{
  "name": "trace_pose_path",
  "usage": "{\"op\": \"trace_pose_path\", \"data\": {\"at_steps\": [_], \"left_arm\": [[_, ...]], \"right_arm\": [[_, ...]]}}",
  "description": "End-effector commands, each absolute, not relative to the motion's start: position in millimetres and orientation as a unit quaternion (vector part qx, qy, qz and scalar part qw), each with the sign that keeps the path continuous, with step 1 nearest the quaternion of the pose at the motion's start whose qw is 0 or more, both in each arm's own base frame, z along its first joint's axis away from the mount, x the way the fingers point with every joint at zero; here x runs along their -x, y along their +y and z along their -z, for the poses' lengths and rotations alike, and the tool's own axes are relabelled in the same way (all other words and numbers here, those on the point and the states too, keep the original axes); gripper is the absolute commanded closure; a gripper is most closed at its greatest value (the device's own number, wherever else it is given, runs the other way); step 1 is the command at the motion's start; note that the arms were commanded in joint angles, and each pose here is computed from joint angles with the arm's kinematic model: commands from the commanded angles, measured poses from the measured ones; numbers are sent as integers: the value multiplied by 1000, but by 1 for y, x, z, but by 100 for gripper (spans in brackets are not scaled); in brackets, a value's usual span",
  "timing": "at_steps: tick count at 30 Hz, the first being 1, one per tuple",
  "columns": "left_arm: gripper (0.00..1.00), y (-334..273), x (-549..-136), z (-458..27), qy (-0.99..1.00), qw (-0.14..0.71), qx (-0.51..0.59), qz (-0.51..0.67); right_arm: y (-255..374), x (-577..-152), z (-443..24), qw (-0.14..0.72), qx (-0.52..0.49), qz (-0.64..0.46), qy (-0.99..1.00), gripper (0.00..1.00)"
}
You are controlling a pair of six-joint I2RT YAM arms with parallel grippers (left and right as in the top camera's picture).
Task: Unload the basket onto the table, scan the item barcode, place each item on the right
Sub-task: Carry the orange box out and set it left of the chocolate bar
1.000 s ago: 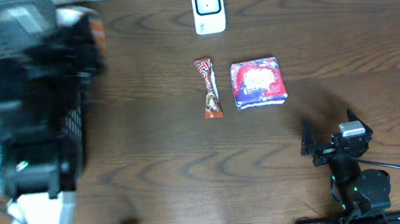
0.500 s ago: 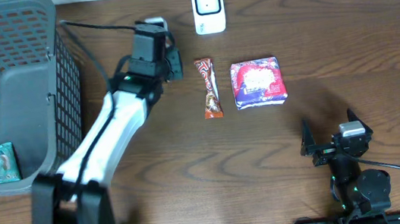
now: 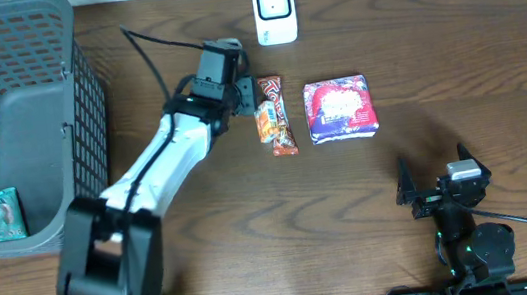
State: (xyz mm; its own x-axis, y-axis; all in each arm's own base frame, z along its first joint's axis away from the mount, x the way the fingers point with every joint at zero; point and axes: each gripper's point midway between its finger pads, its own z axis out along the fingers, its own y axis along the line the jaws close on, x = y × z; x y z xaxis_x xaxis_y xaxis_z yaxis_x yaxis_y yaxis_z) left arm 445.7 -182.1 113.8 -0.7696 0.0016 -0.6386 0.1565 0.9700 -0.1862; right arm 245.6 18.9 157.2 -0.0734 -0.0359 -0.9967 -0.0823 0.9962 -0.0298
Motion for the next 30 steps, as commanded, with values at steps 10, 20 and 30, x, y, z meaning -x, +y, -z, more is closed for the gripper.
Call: {"op": "trace_pose_path", "data": {"at_steps": [10, 20, 30], "left_arm": [[42, -12, -429, -397, 757, 640, 107, 81], [38, 195, -370, -321, 788, 493, 300, -215], [38, 253, -338, -225, 863, 313, 293, -268]], "right_arm": [[17, -246, -156, 680, 40, -11, 732, 1], [17, -246, -156, 680, 40, -11, 732, 1], [17, -246, -156, 680, 40, -11, 732, 1]]}}
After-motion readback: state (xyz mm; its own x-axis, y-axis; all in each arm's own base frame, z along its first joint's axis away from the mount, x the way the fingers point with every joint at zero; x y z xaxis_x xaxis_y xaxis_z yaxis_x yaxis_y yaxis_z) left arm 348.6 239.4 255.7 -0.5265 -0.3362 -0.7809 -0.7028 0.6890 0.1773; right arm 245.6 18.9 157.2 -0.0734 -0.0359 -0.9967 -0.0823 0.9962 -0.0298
